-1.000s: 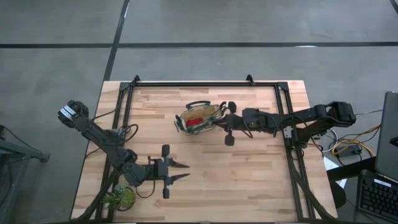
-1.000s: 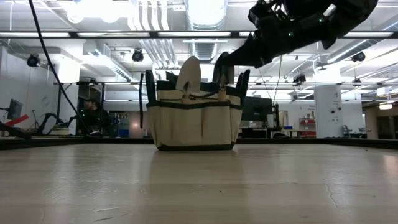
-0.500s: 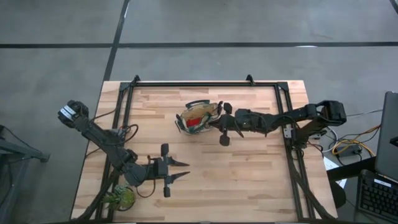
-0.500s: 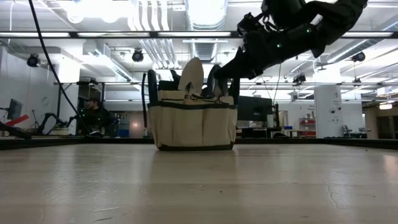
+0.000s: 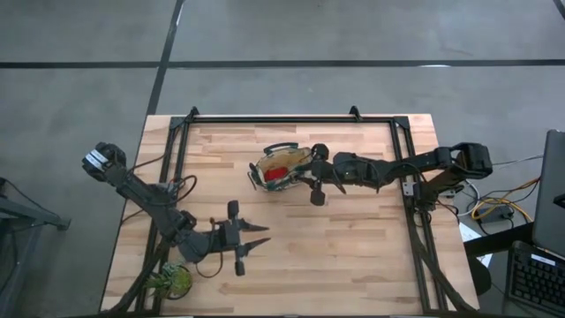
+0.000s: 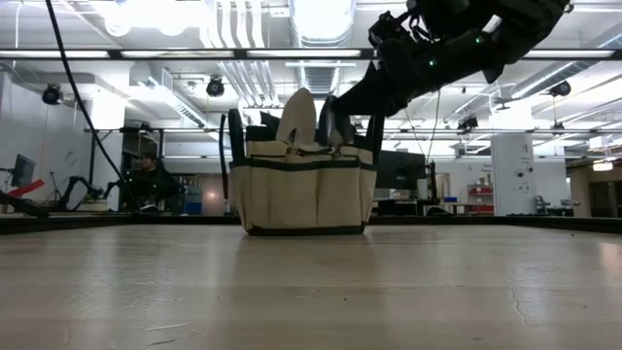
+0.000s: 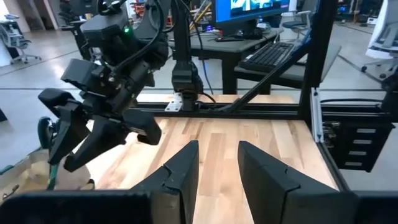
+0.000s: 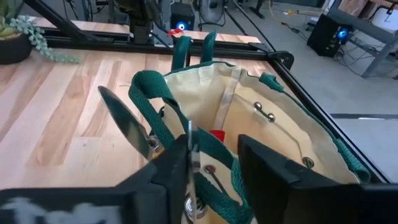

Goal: Pick & Place Garden tools in Gardening bag
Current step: Put the brown trowel into the light brown gardening bag, then return to Home Position

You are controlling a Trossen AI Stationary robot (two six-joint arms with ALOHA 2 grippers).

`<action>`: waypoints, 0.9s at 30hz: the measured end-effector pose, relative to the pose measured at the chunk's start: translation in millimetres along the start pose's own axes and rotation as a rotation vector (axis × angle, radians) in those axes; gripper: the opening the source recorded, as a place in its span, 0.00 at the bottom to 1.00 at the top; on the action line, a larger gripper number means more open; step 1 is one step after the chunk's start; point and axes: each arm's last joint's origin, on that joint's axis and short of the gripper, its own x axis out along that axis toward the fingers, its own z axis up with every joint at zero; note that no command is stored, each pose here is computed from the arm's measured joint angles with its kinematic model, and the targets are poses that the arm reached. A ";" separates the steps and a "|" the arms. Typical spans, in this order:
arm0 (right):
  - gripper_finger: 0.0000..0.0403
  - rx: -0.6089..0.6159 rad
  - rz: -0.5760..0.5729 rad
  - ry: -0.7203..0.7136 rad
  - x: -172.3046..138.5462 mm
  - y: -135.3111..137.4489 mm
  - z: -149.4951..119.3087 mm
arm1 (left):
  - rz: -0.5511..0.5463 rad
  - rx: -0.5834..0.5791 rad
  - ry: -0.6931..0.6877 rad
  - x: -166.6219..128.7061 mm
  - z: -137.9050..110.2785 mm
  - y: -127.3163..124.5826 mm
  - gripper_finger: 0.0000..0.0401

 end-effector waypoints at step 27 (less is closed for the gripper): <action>0.02 0.010 0.229 -0.253 -108.3 28.2 -1.9 | -0.058 -0.050 0.012 -5.6 -33.6 86.0 0.01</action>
